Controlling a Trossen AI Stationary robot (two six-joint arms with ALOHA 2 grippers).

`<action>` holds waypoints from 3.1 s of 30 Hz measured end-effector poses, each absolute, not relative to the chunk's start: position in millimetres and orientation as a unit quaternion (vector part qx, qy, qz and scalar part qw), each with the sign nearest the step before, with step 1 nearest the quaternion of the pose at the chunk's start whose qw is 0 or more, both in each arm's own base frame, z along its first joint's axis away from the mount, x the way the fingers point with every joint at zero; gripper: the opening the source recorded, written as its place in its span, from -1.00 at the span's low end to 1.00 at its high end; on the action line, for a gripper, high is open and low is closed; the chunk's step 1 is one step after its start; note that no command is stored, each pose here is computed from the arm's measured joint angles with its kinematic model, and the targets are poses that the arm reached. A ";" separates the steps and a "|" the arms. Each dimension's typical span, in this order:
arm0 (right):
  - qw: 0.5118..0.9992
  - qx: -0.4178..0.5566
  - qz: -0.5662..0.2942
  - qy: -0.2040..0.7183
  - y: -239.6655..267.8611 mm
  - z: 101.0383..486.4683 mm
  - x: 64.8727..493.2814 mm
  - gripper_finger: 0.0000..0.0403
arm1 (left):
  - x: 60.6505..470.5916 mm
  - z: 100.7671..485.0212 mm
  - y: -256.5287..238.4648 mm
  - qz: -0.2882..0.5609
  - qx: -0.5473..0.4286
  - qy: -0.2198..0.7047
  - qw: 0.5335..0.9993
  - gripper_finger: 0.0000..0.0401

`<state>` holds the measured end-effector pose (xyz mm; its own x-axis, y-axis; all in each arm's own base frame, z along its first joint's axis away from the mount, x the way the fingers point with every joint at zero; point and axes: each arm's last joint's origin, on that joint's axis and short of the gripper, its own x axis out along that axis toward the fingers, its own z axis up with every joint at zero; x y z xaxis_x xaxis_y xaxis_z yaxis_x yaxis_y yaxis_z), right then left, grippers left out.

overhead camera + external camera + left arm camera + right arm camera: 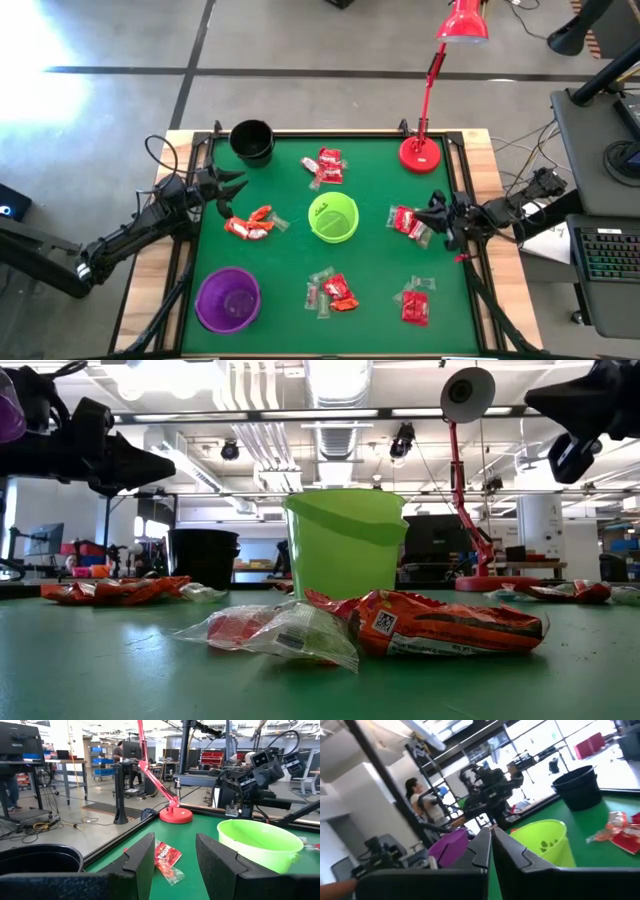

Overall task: Sort candy
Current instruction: Put the orange chocolate into the black bucket

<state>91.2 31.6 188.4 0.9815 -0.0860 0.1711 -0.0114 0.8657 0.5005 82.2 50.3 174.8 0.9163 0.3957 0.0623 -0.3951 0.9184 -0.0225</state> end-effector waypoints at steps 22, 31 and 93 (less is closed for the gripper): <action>0.942 0.294 -0.124 -0.105 25.7 185.3 90.6 -0.96 | 79.6 181.0 54.3 0.280 0.000 -0.066 0.958 -0.37; 0.945 0.287 -0.126 -0.095 26.1 183.2 91.3 -0.96 | 79.5 185.3 54.3 0.275 -0.050 -0.104 0.955 -0.37; 0.941 0.255 -0.150 -0.165 22.2 200.7 86.6 -0.95 | 82.3 302.2 52.5 0.237 -0.106 0.127 0.957 -0.17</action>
